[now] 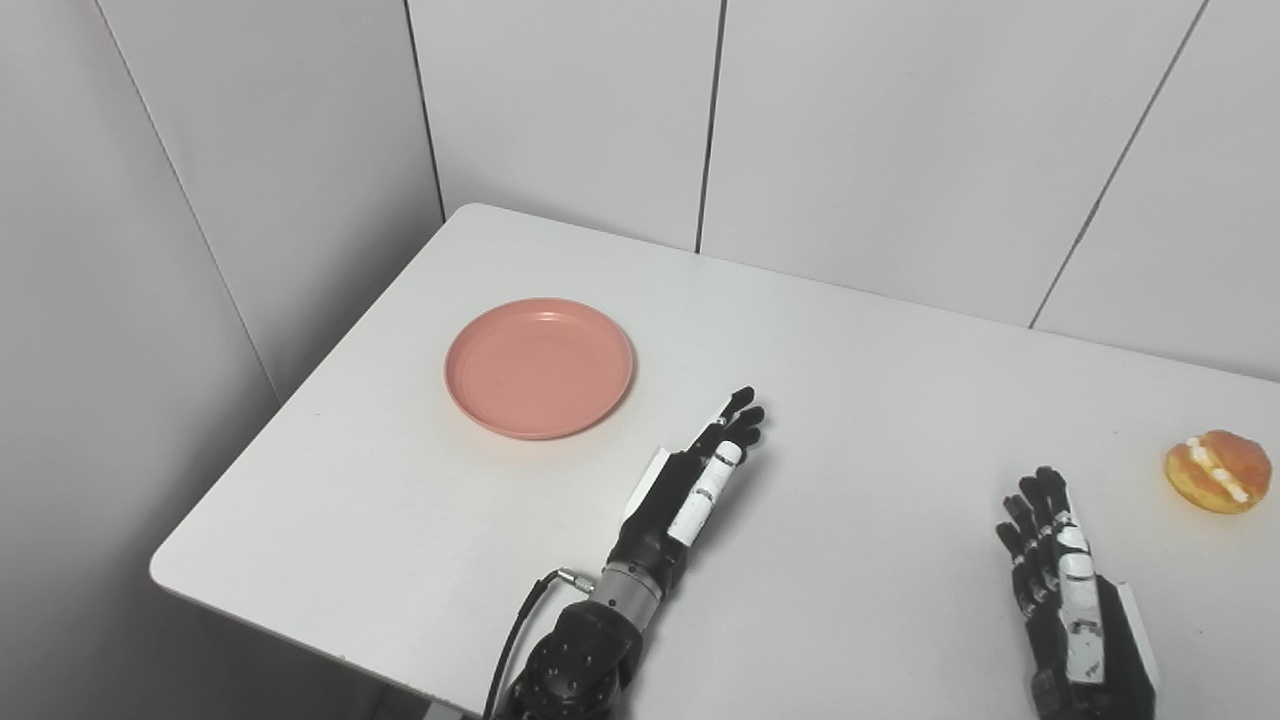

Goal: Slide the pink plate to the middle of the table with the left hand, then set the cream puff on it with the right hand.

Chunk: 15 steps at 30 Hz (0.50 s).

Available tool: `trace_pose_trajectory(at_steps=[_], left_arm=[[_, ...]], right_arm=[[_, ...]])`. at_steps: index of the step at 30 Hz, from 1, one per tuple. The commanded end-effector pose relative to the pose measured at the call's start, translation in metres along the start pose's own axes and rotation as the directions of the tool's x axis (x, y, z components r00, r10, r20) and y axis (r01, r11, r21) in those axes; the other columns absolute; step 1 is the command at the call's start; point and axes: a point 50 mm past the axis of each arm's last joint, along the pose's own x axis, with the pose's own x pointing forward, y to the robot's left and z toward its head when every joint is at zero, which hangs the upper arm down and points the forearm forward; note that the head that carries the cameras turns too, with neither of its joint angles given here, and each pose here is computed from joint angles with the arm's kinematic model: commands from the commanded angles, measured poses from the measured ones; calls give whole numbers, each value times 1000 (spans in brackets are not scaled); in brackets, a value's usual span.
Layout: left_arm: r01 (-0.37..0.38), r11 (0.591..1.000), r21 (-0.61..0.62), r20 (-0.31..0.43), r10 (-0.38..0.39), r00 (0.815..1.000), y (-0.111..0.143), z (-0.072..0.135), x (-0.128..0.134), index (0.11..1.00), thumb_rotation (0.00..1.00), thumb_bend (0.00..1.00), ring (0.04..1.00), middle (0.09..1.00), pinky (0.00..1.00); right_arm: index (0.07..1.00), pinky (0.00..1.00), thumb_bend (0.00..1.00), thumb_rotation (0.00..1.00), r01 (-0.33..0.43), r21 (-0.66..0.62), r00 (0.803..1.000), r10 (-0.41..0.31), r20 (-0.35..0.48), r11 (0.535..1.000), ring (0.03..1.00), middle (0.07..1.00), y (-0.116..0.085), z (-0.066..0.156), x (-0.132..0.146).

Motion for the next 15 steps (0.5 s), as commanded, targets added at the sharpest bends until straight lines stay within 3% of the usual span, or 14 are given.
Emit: trace_pose_trajectory(at_steps=[1,8,15], left_arm=[[5,999,-32,-116,-9,993,-5,-34,-20,1000,1000,398,991,1000,986],[2,998,-64,-102,-9,995,0,-28,-20,1000,1000,411,990,1000,988],[42,995,-88,-80,-49,996,6,-9,-15,1000,1000,446,998,1000,1000]], right_arm=[[1000,1000,329,1000,11,6,999,-10,-37,1000,1000,1000,-3,-14,-14],[1000,1000,322,1000,8,14,999,-8,-34,1000,1000,1000,0,-16,-12],[1000,1000,301,1000,11,14,999,-10,-33,1000,1000,1000,4,-17,-9]])
